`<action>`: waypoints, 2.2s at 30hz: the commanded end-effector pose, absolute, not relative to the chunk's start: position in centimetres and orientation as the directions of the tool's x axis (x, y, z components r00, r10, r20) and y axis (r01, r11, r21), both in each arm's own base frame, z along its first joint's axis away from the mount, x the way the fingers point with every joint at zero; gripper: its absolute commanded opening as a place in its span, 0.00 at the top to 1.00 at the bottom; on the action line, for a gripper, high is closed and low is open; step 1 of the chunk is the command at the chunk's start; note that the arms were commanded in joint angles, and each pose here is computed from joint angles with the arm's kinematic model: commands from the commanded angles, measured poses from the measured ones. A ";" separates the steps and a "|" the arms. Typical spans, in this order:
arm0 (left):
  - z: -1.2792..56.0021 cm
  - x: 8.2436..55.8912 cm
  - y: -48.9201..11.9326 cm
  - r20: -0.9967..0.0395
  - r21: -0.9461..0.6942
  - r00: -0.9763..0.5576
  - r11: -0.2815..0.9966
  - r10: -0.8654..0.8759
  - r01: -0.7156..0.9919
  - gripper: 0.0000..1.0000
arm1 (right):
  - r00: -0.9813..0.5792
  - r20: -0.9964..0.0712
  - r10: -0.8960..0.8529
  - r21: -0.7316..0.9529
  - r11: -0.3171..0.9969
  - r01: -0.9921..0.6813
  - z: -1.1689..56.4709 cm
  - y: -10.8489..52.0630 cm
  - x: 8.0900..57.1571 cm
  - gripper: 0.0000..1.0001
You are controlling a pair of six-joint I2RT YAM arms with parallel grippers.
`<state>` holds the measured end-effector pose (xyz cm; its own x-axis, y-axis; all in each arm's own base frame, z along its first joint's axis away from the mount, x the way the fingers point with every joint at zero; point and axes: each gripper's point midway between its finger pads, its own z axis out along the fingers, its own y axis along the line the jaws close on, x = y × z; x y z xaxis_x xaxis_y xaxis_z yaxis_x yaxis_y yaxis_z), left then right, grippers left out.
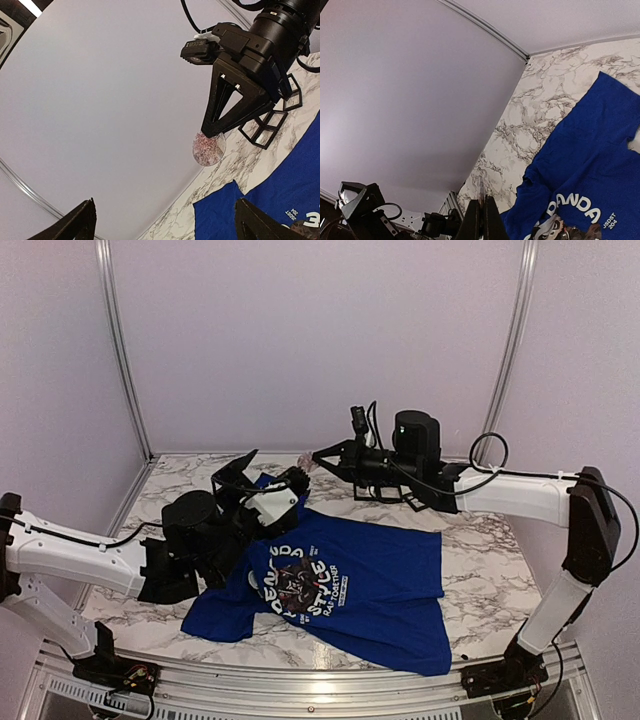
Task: Remove the brooch from the garment
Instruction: Place the brooch in the brooch box.
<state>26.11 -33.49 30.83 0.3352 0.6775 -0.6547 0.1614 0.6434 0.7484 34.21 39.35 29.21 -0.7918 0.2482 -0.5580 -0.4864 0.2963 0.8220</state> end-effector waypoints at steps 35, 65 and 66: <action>30.8 31.1 -28.1 -0.980 -0.089 -0.194 0.769 0.046 0.633 0.01 | -0.684 -0.585 0.437 0.751 0.611 -0.251 15.7 24.1 49.7 1.00; 30.8 30.5 -27.5 -0.973 -0.108 -0.227 0.774 0.046 0.624 0.01 | -0.721 -0.511 0.467 0.770 0.622 -0.142 6.8 23.4 56.8 1.00; 30.7 30.6 -27.5 -0.973 -0.110 -0.228 0.773 0.046 0.624 0.01 | -0.724 -0.507 0.468 0.772 0.621 -0.139 6.6 23.4 56.8 1.00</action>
